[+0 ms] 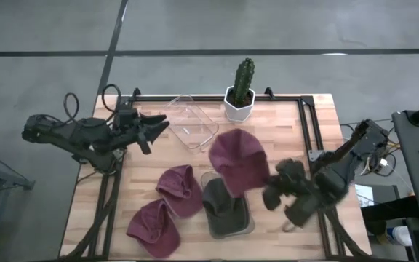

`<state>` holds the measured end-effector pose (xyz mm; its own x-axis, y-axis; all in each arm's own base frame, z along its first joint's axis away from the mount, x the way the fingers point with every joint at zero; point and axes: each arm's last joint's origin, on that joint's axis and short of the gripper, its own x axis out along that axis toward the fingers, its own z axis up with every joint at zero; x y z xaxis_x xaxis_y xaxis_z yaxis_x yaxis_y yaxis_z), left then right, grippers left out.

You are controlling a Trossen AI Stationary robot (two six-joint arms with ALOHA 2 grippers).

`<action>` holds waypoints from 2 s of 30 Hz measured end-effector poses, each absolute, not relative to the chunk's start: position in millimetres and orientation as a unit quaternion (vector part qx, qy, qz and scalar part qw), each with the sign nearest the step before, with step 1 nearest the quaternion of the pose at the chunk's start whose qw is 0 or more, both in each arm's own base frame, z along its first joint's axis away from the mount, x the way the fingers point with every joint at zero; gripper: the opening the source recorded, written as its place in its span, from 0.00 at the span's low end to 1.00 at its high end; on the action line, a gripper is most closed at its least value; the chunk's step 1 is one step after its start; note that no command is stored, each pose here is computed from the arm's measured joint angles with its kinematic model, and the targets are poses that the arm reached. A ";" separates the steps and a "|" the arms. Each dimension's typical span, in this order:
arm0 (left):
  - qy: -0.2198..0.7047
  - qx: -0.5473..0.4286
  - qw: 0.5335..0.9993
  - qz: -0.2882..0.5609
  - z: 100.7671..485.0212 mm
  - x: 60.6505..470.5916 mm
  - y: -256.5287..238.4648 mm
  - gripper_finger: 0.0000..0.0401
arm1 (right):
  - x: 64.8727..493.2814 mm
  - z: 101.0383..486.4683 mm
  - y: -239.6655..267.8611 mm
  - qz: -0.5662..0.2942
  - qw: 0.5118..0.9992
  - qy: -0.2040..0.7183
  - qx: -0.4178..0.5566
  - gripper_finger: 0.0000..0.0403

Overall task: Pick & Place hat
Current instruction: Put the right red cap into the top transparent bin

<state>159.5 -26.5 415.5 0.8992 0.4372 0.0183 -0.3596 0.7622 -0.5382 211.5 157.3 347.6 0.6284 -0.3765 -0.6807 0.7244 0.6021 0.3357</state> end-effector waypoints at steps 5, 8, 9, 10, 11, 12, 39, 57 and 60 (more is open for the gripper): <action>-0.073 -0.272 0.936 0.212 416.0 158.3 -26.1 0.44 | 246.5 355.9 117.4 -0.340 0.866 0.257 0.263 0.03; -0.073 -0.275 0.935 0.212 415.8 158.8 -26.3 0.44 | 265.9 362.1 89.4 -0.350 0.874 0.236 0.241 0.03; -0.074 -0.279 0.934 0.212 415.7 158.8 -26.3 0.44 | 272.3 364.3 79.4 -0.352 0.876 0.230 0.234 0.03; -0.075 -0.283 0.933 0.212 415.7 158.8 -26.2 0.44 | 278.5 366.7 70.0 -0.350 0.880 0.225 0.228 0.03; -0.075 -0.286 0.932 0.211 415.7 158.8 -26.2 0.44 | 284.5 369.3 60.1 -0.345 0.886 0.221 0.218 0.03; -0.075 -0.286 0.932 0.211 415.8 158.8 -26.2 0.44 | 290.7 371.5 50.3 -0.339 0.891 0.218 0.208 0.03; -0.066 -0.373 0.922 0.079 420.8 146.9 -29.1 0.44 | 383.3 288.7 -117.4 -0.244 0.877 0.300 0.287 0.03; -0.053 -0.401 0.911 0.081 417.0 149.2 -29.9 0.44 | 419.9 250.3 -157.7 -0.218 0.793 0.433 0.370 0.03; -0.054 -0.401 0.911 0.081 417.0 149.1 -29.9 0.44 | 426.0 249.1 -159.2 -0.213 0.785 0.451 0.369 0.07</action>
